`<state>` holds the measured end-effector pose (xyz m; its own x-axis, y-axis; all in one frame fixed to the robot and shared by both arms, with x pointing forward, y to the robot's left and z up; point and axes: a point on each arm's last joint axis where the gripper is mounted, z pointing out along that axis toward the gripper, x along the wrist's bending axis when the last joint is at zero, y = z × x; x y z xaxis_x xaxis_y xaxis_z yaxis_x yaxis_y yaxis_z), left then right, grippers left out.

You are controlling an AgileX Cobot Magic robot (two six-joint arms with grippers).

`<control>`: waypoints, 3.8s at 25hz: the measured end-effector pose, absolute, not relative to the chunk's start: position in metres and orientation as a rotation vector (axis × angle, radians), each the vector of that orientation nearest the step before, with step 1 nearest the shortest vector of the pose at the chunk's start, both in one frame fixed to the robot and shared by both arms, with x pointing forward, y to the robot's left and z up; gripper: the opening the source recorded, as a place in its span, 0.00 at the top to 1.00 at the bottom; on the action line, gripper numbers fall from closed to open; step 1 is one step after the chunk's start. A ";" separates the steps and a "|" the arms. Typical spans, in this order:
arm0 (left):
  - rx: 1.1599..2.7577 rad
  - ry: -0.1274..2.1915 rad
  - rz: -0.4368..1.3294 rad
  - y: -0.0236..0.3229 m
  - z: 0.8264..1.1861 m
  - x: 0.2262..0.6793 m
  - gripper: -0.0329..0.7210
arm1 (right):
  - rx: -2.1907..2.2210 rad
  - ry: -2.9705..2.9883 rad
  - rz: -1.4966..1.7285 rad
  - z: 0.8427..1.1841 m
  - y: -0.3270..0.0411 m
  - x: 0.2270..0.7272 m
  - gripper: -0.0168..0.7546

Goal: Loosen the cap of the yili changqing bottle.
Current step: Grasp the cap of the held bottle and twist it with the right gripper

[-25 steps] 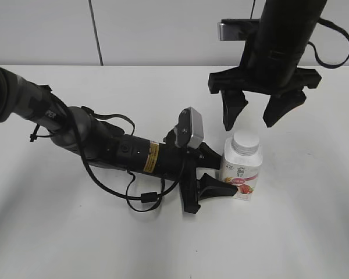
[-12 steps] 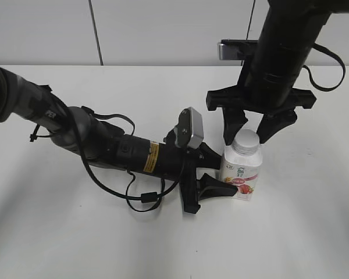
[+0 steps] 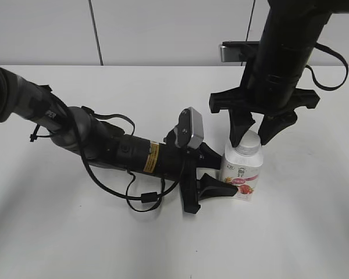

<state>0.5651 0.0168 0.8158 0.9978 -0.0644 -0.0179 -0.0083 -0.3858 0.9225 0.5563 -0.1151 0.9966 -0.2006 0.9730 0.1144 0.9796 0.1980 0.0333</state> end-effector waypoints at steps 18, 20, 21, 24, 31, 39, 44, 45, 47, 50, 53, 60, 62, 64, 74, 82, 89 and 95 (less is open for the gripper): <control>1.967 -0.056 -0.057 0.017 0.816 0.565 0.44 | -0.695 -3.050 -0.162 0.997 -0.117 0.557 0.48; 1.967 -0.058 -0.057 0.017 0.816 0.565 0.44 | -0.460 -3.107 -0.165 0.997 -0.117 0.557 0.48; 1.967 -0.058 -0.057 0.017 0.816 0.565 0.44 | -0.346 -3.129 -0.167 0.997 -0.117 0.557 0.48; 1.967 -0.058 -0.057 0.017 0.816 0.565 0.44 | -0.175 -3.156 -0.171 0.998 -0.116 0.558 0.48; 1.967 -0.058 -0.057 0.017 0.816 0.565 0.44 | -0.145 -3.154 -0.190 0.998 -0.115 0.557 0.48; 1.967 -0.057 -0.057 0.017 0.816 0.565 0.44 | -0.332 -3.128 -0.274 1.009 -0.110 0.560 0.25; 1.967 -0.057 -0.057 0.017 0.816 0.565 0.44 | -0.538 -3.088 -0.271 1.025 -0.108 0.563 0.25; 1.967 -0.057 -0.057 0.017 0.816 0.565 0.44 | -0.648 -3.071 -0.279 1.028 -0.108 0.565 0.25; 1.967 -0.057 -0.057 0.017 0.816 0.565 0.44 | -0.869 -3.011 -0.285 1.031 -0.108 0.566 0.25; 1.967 -0.057 -0.057 0.017 0.816 0.565 0.44 | -1.323 -2.812 -0.280 1.032 -0.108 0.566 0.25; 1.968 -0.057 -0.057 0.017 0.816 0.565 0.44 | -1.667 -2.609 -0.258 1.032 -0.109 0.567 0.25; 1.967 -0.055 -0.056 0.017 0.816 0.565 0.44 | -1.857 -2.457 -0.141 1.014 -0.115 0.559 0.32; 1.967 -0.055 -0.056 0.017 0.816 0.565 0.44 | -1.870 -2.427 -0.079 1.002 -0.118 0.553 0.33; 1.967 -0.055 -0.056 0.017 0.816 0.565 0.44 | -1.881 -2.410 -0.063 0.992 -0.120 0.550 0.33; 1.967 -0.055 -0.057 0.017 0.816 0.565 0.44 | -1.918 -2.374 -0.196 0.986 -0.115 0.553 0.33; 1.967 -0.055 -0.057 0.017 0.816 0.565 0.44 | -1.919 -2.388 -0.180 0.986 -0.116 0.553 0.47; 1.967 -0.055 -0.057 0.017 0.816 0.565 0.44 | -1.643 -2.601 -0.181 0.986 -0.116 0.553 0.47; 1.967 -0.057 -0.056 0.017 0.816 0.565 0.44 | -0.768 -3.023 -0.198 0.986 -0.117 0.553 0.47</control>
